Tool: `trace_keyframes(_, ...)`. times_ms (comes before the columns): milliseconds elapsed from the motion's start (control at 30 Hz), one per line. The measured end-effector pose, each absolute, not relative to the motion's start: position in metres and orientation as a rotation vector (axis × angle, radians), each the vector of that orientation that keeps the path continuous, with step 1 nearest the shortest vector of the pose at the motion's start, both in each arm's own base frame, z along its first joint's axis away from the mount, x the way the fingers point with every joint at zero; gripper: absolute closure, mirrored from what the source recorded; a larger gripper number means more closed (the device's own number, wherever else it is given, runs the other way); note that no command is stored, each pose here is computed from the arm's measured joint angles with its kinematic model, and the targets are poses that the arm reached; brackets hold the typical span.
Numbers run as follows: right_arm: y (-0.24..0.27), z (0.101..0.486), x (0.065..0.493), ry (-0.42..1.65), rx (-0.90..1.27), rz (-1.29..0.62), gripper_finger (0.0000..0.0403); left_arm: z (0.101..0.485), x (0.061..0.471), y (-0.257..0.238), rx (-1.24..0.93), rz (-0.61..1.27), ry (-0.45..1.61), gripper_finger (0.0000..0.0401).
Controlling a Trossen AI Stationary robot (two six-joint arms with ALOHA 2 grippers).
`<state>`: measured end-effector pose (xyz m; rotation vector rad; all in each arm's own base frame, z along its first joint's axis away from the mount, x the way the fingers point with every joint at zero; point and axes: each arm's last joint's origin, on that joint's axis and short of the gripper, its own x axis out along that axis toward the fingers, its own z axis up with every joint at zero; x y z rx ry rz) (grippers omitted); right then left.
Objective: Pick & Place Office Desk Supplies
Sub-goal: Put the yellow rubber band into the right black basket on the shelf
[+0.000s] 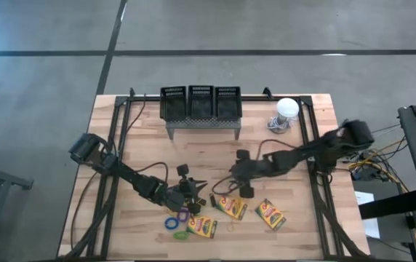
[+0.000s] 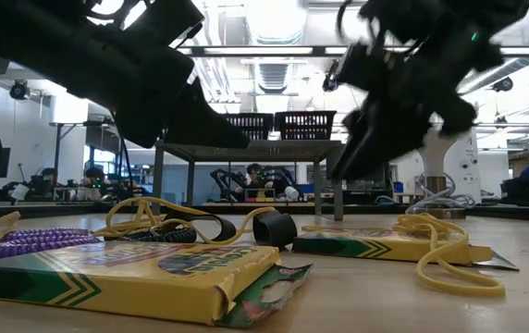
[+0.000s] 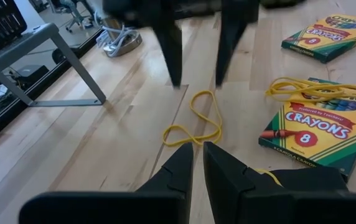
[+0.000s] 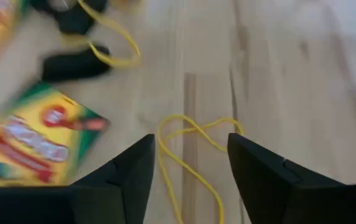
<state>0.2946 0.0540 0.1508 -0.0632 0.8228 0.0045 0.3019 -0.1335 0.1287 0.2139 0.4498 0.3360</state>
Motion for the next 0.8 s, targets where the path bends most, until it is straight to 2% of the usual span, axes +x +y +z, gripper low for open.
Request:
trace_keyframes(133, 0.058, 0.123, 0.309, 0.905, -0.110, 0.025, 0.0203, 0.128, 0.302, -0.133, 0.217, 0.337, 0.454, 0.0359)
trace_keyframes(233, 0.063, 0.113, 0.318, 0.932, -0.118, 0.033, 0.0226, 0.128, 0.302, -0.133, 0.217, 0.337, 0.454, 0.0359)
trace_keyframes(333, 0.064, 0.110, 0.322, 0.963, -0.116, 0.029, 0.0271, 0.128, 0.302, -0.133, 0.217, 0.337, 0.455, 0.0359)
trace_keyframes(467, 0.058, 0.110, 0.320, 0.996, -0.069, 0.009, 0.0357, 0.128, 0.302, -0.133, 0.211, 0.338, 0.454, 0.0359)
trace_keyframes(533, 0.053, 0.112, 0.319, 1.006, -0.046, 0.017, 0.0383, 0.128, 0.302, -0.133, 0.206, 0.339, 0.453, 0.0359)
trace_keyframes(667, 0.051, 0.124, 0.317, 0.990, -0.047, 0.012, 0.0393, 0.128, 0.301, -0.133, 0.205, 0.340, 0.455, 0.0359)
trace_keyframes(800, 0.051, 0.172, 0.318, 0.815, -0.033, -0.001, 0.0394, 0.128, 0.301, -0.133, 0.207, 0.341, 0.459, 0.0359)
